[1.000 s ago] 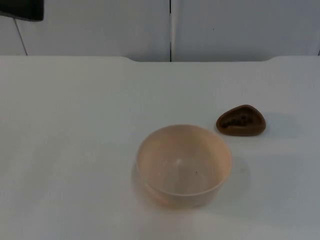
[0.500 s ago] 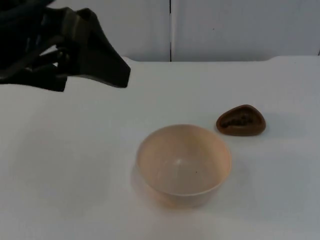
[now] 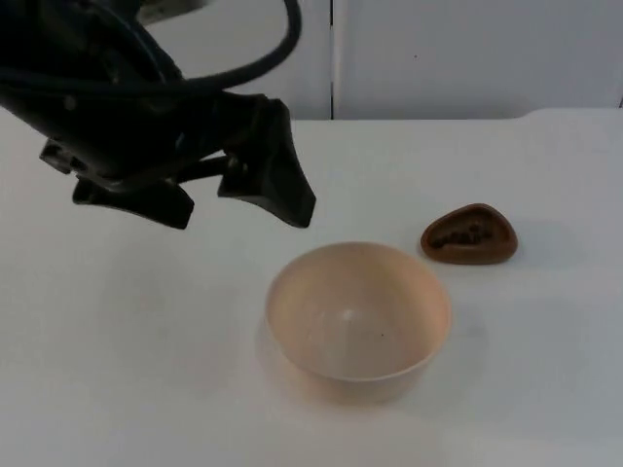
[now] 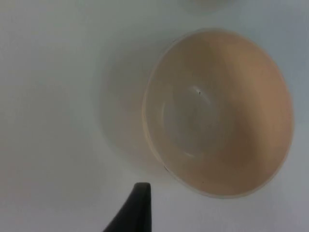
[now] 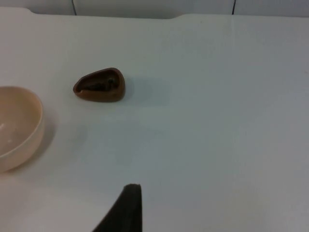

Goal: Pick up the bowl with the left hand and pour the coffee beans from the cup into the bowl with the right hand.

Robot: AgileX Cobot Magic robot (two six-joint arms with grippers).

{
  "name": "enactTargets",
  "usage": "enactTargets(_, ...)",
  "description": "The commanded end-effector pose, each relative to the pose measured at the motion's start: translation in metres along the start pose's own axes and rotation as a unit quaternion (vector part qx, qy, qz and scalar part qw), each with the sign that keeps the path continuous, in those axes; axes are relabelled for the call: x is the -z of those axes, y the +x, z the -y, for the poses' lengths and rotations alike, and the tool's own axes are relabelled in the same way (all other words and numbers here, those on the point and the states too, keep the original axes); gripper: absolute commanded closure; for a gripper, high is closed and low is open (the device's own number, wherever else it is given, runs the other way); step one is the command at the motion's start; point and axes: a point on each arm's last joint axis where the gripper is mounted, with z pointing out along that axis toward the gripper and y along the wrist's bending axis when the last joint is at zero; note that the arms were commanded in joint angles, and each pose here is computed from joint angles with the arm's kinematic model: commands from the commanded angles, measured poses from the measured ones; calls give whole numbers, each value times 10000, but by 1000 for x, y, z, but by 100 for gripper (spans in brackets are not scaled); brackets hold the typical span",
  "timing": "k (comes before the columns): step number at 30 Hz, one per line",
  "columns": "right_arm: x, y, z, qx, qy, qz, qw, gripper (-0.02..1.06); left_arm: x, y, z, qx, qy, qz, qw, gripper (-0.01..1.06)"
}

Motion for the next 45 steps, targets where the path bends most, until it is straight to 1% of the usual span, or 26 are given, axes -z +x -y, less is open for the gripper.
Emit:
enactTargets(1, 1, 0, 0, 5, 17, 35, 10000, -1, -15, -4, 1, 25, -53, -133, 9999, 9)
enactTargets(8, 1, 0, 0, 5, 17, 35, 10000, -1, -37, -7, -8, 298, -244, -177, 9991, 9)
enactTargets(14, 1, 0, 0, 5, 17, 35, 10000, -1, -63, -9, -21, 477, -536, -451, 9964, 9)
enactTargets(20, 1, 0, 0, 5, 17, 35, 10000, -1, -85, -17, -29, 478, -597, -623, 9951, 9)
enactTargets(22, 1, 0, 0, 5, 17, 35, 10000, -1, -94, -18, -35, 516, -617, -771, 9938, 11)
enactTargets(26, 1, 0, 0, 5, 17, 35, 10000, -1, -106, -19, -43, 573, -640, -914, 9921, 14)
enactTargets(33, 1, 0, 0, 5, 17, 35, 10000, -1, -124, -12, -51, 529, -612, -1091, 9907, 14)
enactTargets(35, 1, 0, 0, 5, 17, 35, 10000, -1, -133, -8, -55, 494, -590, -1205, 9897, 18)
enactTargets(37, 1, 0, 0, 5, 17, 35, 10000, -1, -135, -7, -55, 514, -586, -1216, 9895, 19)
enactTargets(38, 1, 0, 0, 5, 17, 35, 10000, -1, -137, -5, -59, 588, -587, -1253, 9886, 21)
enactTargets(40, 1, 0, 0, 5, 17, 35, 10000, -1, -139, -4, -60, 657, -570, -1276, 9880, 23)
enactTargets(45, 1, 0, 0, 5, 17, 35, 10000, -1, -140, -6, -60, 601, -549, -1213, 9893, 24)
